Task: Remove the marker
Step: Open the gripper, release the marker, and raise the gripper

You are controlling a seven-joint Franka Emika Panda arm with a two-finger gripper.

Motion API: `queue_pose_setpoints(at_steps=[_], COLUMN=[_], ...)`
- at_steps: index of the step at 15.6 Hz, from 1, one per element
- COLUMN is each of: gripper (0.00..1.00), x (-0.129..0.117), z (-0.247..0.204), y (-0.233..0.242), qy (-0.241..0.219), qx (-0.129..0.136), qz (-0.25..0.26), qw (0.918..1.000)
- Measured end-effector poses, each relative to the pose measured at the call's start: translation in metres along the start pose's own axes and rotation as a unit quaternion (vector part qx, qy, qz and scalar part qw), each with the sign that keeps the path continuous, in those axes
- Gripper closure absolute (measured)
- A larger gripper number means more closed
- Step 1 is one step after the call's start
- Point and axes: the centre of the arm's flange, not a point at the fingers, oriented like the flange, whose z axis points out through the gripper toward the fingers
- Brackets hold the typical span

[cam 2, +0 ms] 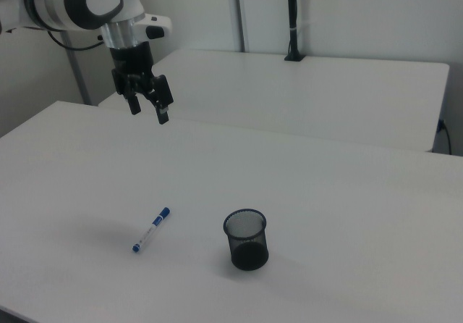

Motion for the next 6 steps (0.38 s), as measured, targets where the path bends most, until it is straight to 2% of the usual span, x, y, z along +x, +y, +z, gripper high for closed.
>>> queue_pose_setpoints(at_steps=[6], gripper=[0.0], x=[0.0013], z=[0.0022], y=[0.0084], qy=[-0.002], qx=[0.0], qz=[0.008], qw=[1.0])
